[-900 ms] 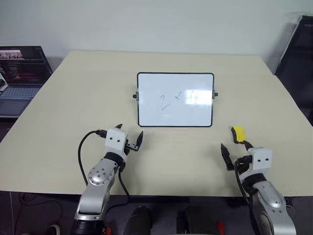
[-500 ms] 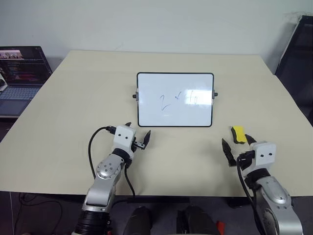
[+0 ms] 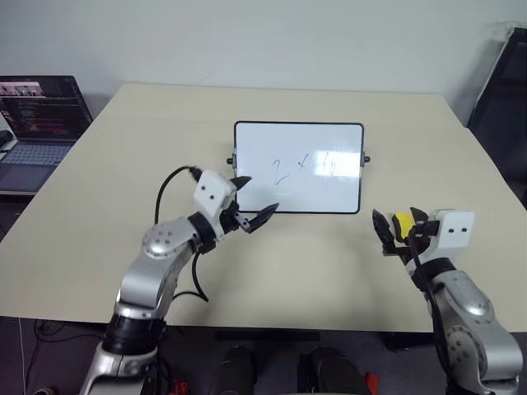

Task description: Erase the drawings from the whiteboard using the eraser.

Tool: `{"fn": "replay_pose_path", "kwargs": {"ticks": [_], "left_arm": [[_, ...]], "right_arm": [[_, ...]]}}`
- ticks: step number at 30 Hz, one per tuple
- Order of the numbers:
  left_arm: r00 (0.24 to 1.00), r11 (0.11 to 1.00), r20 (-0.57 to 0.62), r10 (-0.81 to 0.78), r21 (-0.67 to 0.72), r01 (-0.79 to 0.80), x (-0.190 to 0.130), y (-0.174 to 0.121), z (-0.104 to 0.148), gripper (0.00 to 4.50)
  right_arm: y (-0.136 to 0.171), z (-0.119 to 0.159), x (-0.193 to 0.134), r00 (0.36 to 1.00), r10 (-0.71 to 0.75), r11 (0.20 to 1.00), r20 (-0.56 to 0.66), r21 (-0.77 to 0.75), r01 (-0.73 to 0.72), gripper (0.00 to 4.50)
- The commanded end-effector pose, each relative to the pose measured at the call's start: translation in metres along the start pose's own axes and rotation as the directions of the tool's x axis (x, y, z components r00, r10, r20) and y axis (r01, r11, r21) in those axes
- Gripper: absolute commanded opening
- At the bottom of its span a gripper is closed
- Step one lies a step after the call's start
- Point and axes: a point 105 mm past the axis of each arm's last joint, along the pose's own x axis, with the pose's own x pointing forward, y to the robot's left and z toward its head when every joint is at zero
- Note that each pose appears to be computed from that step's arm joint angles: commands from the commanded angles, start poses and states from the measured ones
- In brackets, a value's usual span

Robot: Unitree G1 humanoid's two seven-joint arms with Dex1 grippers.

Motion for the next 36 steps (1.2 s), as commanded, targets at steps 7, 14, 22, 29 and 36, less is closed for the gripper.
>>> {"fn": "replay_pose_path", "kwargs": {"ticks": [7,14,22,29,36], "left_arm": [[0.917,0.917,0.031,-0.397,-0.018,0.398,0.028,-0.039,0.013,4.5],[0.86,0.86,0.019,-0.509,0.038,0.508,0.039,-0.047,0.015,4.5],[0.792,0.789,-0.021,-0.611,0.072,0.61,0.04,-0.059,0.011,4.5],[0.784,0.782,-0.026,-0.62,0.069,0.62,0.038,-0.059,0.01,4.5],[0.79,0.788,-0.025,-0.613,0.065,0.613,0.037,-0.057,0.012,4.5]], "right_arm": [[-0.036,0.003,0.013,0.987,-0.076,0.997,-0.143,-0.028,0.073,4.46],[-0.047,-0.013,0.02,0.96,-0.089,0.996,-0.265,-0.035,0.083,4.46],[-0.051,-0.024,0.037,0.948,-0.098,0.995,-0.303,-0.019,0.097,4.46],[-0.059,-0.032,0.041,0.941,-0.121,0.993,-0.316,-0.029,0.117,4.46],[-0.064,-0.034,0.045,0.94,-0.132,0.991,-0.316,-0.026,0.13,3.86]]}}
